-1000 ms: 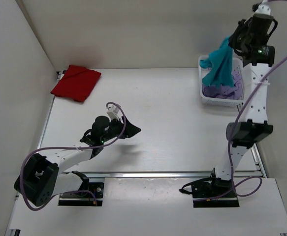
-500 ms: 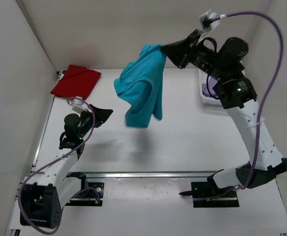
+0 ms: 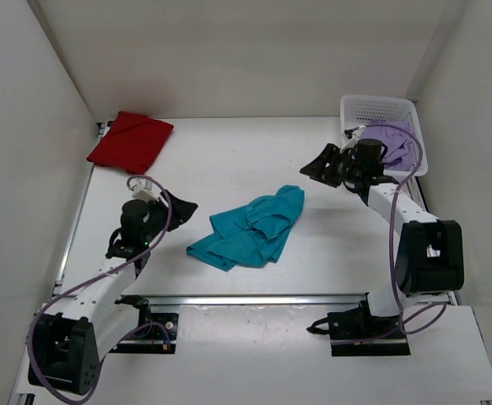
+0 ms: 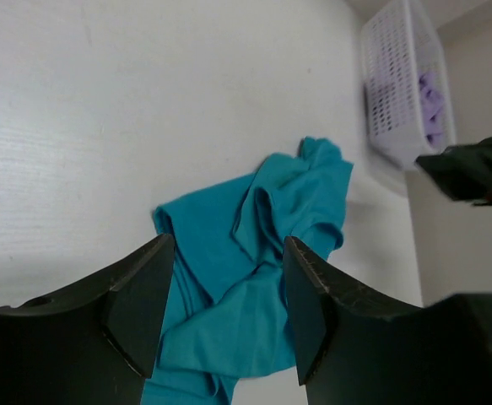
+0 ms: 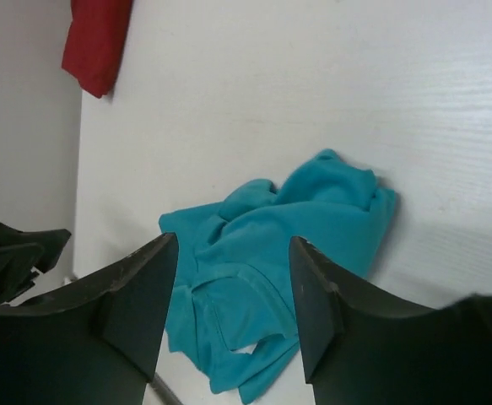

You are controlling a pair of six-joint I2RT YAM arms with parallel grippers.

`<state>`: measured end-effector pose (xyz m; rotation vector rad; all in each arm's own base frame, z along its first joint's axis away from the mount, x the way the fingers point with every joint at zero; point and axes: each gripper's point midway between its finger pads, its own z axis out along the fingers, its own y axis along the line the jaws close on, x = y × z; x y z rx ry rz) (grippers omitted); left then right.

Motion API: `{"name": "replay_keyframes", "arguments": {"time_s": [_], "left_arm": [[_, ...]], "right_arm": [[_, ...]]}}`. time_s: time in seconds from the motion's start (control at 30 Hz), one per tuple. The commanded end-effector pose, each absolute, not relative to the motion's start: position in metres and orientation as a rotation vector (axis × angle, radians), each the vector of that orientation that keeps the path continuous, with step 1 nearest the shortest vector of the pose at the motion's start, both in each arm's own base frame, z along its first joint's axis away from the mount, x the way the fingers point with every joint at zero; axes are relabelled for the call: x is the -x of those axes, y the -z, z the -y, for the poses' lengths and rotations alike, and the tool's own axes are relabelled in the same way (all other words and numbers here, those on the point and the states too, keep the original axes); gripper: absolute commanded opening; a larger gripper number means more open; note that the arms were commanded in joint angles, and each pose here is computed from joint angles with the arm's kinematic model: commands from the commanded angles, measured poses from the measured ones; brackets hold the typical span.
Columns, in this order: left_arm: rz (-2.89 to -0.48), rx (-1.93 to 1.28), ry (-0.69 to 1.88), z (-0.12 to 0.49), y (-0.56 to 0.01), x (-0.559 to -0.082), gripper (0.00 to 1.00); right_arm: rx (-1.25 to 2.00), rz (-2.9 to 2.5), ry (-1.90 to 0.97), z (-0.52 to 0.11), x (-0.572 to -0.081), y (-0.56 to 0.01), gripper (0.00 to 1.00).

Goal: Fold and stack the t-shirts
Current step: Move the tshirt to the center of the board, then flatten out the tshirt

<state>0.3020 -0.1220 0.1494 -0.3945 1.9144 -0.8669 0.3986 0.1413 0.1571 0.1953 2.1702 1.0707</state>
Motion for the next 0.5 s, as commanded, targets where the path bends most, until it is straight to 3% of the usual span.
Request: {"name": "replay_keyframes", "arguments": {"time_s": [0.0,0.03,0.13,0.17,0.33,0.47], "left_arm": [[-2.015,0.332,0.756,0.127,-0.120,-0.293,0.65],[-2.056,0.308,0.753,0.133,-0.108,-0.286,0.64],[-2.145,0.308,0.679,0.130,-0.075,-0.272,0.65],[-2.159,0.325,0.681,0.128,-0.069,-0.268,0.65],[-2.167,0.375,0.615,0.107,-0.052,-0.257,0.65],[-2.195,0.377,0.548,0.097,-0.040,-0.249,0.65]], "right_arm": [[-0.035,-2.069,-0.867,-0.157,-0.402,-0.206,0.50],[-0.012,-2.113,-0.842,-0.168,-0.391,-0.198,0.45],[0.119,-2.147,-0.746,-0.200,-0.361,-0.184,0.06],[0.136,-2.166,-0.718,-0.206,-0.351,-0.174,0.02],[0.605,-2.276,-0.815,-0.305,-0.249,-0.124,0.01],[0.751,-2.330,-0.931,-0.344,-0.221,-0.093,0.17]]}}
